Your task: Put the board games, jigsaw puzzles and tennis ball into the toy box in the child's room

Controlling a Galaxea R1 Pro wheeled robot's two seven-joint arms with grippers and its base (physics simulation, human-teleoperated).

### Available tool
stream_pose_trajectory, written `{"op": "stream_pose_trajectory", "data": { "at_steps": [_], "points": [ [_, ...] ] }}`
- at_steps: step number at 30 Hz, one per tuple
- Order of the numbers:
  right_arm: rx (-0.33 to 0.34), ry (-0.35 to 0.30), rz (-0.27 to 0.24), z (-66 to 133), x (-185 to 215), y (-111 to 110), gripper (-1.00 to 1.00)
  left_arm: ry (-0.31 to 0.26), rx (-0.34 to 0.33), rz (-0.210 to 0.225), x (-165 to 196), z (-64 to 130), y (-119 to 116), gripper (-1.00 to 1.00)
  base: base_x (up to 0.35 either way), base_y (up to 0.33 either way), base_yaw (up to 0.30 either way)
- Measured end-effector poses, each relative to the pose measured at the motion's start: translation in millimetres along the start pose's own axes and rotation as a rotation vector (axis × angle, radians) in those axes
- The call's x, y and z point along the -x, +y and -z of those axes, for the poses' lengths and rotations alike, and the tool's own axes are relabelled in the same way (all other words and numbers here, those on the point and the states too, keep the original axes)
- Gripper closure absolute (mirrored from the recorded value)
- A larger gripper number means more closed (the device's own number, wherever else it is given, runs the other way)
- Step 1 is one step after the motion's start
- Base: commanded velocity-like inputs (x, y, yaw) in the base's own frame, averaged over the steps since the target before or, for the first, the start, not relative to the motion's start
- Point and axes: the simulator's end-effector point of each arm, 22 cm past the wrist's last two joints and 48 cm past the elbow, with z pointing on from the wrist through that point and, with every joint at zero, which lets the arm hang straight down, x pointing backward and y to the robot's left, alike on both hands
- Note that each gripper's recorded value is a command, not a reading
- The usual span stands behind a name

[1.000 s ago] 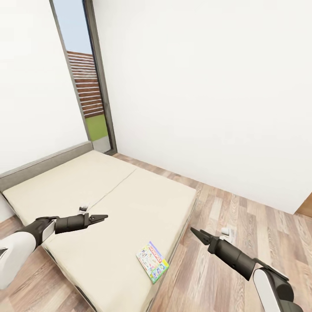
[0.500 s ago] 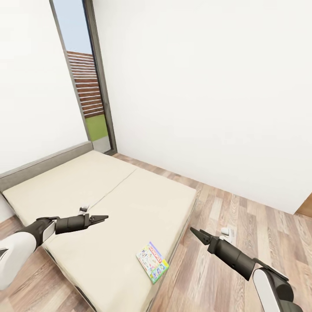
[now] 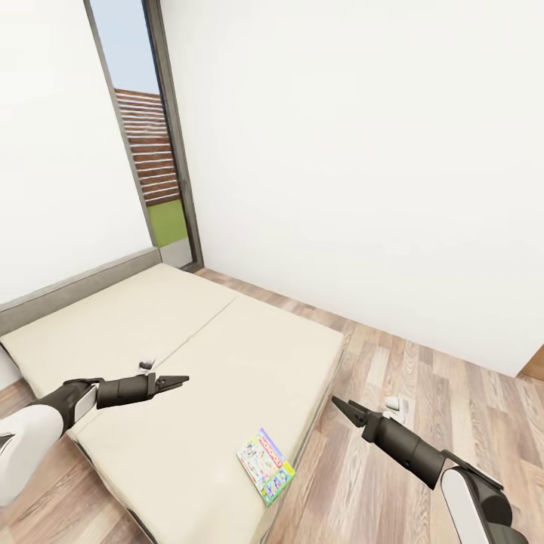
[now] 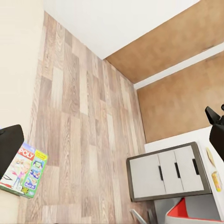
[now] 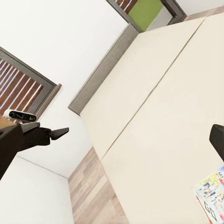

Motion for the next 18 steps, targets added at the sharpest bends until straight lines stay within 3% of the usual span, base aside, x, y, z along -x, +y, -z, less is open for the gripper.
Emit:
{"op": "stream_pose_trajectory", "data": {
  "at_steps": [18],
  "points": [
    [0.000,0.001,0.001,0.1,-0.1,-0.1,-1.00,0.001,0.000,0.001,-0.6,-0.4,0.1,-1.00,0.041,-0.009,0.001]
  ]
}}
